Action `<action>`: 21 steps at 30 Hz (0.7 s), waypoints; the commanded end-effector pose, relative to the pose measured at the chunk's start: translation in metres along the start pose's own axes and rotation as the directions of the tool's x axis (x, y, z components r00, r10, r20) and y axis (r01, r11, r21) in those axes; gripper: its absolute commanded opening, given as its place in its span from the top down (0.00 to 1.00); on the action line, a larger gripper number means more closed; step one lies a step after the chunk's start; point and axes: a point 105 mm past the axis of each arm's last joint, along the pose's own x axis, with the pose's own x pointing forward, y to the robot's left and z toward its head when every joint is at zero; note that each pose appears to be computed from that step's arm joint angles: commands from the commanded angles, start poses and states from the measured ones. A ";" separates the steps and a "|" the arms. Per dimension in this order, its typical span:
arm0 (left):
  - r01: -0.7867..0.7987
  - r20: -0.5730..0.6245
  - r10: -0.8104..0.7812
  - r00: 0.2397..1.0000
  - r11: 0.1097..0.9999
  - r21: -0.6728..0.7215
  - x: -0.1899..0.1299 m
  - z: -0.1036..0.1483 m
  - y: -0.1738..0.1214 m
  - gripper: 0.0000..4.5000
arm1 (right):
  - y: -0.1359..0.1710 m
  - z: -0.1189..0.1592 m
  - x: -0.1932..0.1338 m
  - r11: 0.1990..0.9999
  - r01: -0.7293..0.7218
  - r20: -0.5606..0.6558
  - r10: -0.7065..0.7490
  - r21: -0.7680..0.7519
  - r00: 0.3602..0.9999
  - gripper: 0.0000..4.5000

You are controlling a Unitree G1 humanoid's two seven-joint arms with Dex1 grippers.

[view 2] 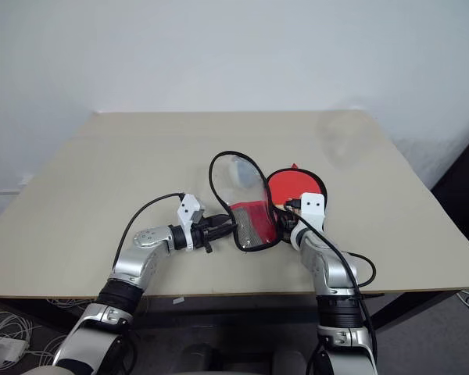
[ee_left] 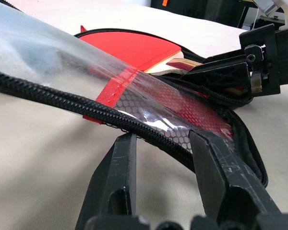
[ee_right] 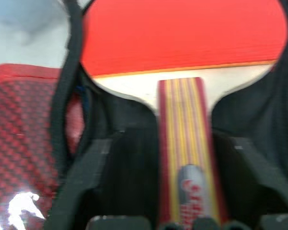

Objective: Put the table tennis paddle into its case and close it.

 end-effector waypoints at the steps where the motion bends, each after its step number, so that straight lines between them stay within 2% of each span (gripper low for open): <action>1: 0.005 0.090 -0.010 0.996 0.998 0.055 0.004 0.030 0.005 0.61 | -0.006 0.011 -0.010 1.000 0.000 0.063 -0.001 0.030 0.998 0.01; 3: 0.009 0.110 -0.015 0.994 0.999 0.053 0.006 0.035 0.005 0.61 | -0.019 0.028 -0.022 0.999 0.047 0.163 -0.047 -0.001 0.985 0.01; 6: 0.025 0.175 -0.034 0.984 0.998 0.053 0.007 0.048 0.003 0.61 | -0.022 0.052 -0.044 1.000 0.015 0.288 -0.013 -0.005 0.957 0.01; 9: 0.071 0.200 -0.076 0.977 0.997 0.033 0.011 0.054 -0.005 0.61 | -0.035 0.089 -0.073 0.998 -0.009 0.471 -0.021 0.062 0.882 0.01; 12: 0.107 0.223 -0.108 0.969 0.994 0.017 0.021 0.060 -0.012 0.61 | -0.049 0.112 -0.093 0.993 -0.016 0.589 -0.059 0.121 0.806 0.01; 14: 0.149 0.230 -0.148 0.962 0.989 0.014 0.035 0.064 -0.022 0.61 | -0.060 0.120 -0.098 0.989 0.009 0.627 -0.098 0.144 0.773 0.01; 21: 0.296 0.216 -0.278 0.936 0.954 -0.056 0.091 0.071 -0.068 0.61 | -0.095 0.121 -0.097 0.954 0.112 0.634 -0.271 0.279 0.724 0.01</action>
